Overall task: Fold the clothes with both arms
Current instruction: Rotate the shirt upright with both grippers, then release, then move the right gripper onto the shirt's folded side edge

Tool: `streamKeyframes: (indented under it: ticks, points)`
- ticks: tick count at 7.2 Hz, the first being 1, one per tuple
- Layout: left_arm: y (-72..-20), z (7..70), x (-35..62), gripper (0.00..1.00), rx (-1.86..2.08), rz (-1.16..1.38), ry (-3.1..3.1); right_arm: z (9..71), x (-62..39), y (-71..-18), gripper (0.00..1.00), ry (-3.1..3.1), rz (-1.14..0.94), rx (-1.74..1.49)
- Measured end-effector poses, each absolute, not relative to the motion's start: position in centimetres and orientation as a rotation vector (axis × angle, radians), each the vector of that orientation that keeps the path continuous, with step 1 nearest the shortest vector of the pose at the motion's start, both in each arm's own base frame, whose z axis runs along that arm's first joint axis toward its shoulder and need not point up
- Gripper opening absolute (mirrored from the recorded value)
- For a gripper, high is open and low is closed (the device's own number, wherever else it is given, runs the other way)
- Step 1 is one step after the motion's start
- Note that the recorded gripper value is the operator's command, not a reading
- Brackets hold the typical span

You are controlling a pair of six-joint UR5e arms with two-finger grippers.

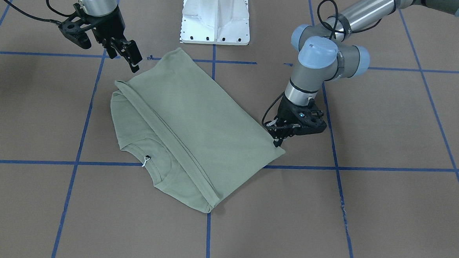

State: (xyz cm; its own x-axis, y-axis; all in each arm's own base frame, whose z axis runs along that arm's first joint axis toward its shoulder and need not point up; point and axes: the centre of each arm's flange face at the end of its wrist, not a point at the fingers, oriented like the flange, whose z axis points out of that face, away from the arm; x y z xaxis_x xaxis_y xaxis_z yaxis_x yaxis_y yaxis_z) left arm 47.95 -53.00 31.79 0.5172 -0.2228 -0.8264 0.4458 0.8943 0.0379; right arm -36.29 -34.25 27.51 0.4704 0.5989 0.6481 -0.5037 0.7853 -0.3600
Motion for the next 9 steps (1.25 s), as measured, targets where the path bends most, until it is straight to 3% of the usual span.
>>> streamKeyframes:
  ticks: [3,4,5,7,9]
  points:
    - [-68.2,30.8,49.2,0.0,0.417,-0.468,0.966,27.3,-36.3,-34.3,1.0,-0.847,0.678,-0.117]
    - [-71.1,30.1,49.9,0.35,0.453,-0.466,0.965,27.0,-36.3,-34.4,1.0,-0.853,0.677,-0.114]
    - [-72.3,29.5,50.1,0.76,0.472,-0.46,0.964,27.0,-36.4,-34.5,1.0,-0.854,0.679,-0.107]
    - [-72.5,28.1,50.1,0.77,0.494,-0.439,0.983,27.1,-37.3,-35.1,1.0,-0.844,0.678,-0.082]
    - [-69.1,28.3,47.7,0.77,0.483,-0.385,1.066,25.5,-40.2,-36.2,1.0,-0.857,0.642,-0.064]
